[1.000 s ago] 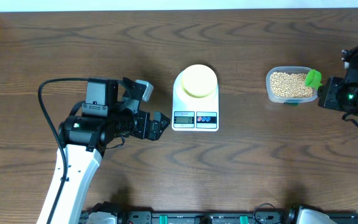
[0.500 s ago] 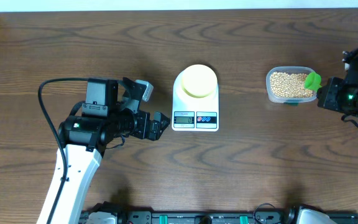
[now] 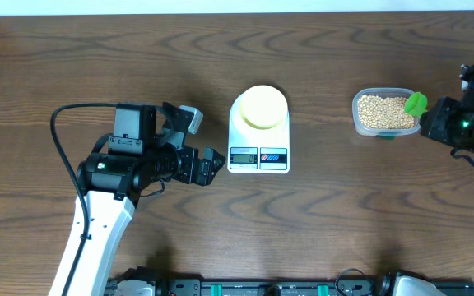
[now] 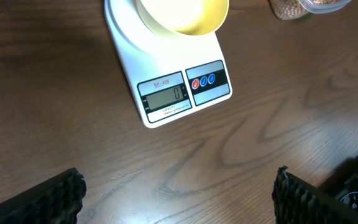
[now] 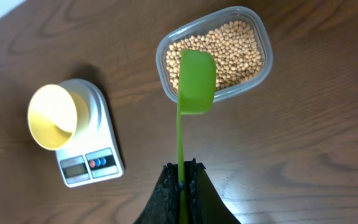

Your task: Scoop item into bowl and weigh 50g on scale

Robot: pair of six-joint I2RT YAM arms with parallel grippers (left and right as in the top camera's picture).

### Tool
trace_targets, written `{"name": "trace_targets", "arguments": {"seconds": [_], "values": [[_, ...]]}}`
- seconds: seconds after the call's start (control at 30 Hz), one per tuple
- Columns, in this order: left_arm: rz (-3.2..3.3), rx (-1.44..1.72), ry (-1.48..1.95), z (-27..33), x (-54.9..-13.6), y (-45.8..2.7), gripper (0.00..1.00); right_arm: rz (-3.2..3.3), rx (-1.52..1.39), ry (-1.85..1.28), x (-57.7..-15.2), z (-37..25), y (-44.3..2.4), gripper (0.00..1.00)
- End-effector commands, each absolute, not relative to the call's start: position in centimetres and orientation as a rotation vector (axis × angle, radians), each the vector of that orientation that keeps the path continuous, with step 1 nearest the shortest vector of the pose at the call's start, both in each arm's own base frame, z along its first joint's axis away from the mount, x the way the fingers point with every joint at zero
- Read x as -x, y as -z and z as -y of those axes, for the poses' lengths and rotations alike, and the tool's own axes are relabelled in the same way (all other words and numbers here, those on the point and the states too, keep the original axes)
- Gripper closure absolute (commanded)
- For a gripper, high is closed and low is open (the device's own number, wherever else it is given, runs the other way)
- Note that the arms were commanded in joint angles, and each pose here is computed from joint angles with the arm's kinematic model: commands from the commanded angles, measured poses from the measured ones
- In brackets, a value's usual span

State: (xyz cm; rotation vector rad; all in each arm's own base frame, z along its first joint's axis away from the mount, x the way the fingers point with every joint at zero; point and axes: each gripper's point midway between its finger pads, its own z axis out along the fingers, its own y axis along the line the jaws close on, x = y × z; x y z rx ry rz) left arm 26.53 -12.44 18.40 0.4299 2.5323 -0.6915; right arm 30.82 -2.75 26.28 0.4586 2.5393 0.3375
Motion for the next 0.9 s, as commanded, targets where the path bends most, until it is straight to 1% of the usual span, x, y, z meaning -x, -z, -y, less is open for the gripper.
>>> {"name": "trace_targets", "arguments": {"seconds": [0.0,0.2,0.33,0.47,0.6,0.73,0.87], "values": [[-2.519,-0.459,0.707,12.7,-26.4,-18.6,0.02,-2.513,-0.491,-0.345,-31.3,2.8,-26.5,0.99],[-2.519,-0.460,0.707,12.7,-26.4,-18.6,0.02,-2.509,-0.537,-0.121,-31.3,5.7,-26.1,0.99],[-2.519,-0.460,0.707,12.7,-26.4,-18.6,0.02,-2.534,-0.418,-0.019,-31.9,6.7,-25.5,0.99],[-2.519,-0.460,0.707,12.7,-26.4,-18.6,0.02,-2.583,-0.404,-0.086,-32.7,6.0,-23.9,0.99],[-2.519,-0.460,0.707,12.7,-26.4,-18.6,0.02,-2.679,-0.407,-0.181,-33.4,5.1,-21.1,0.99],[-2.519,-0.459,0.707,12.7,-26.4,-18.6,0.02,-2.737,-0.413,-0.203,-34.6,5.2,-18.7,0.99],[-2.519,-0.459,0.707,12.7,-26.4,-18.6,0.02,-2.715,-0.388,-0.304,-36.4,4.4,-17.8,0.99]]}}
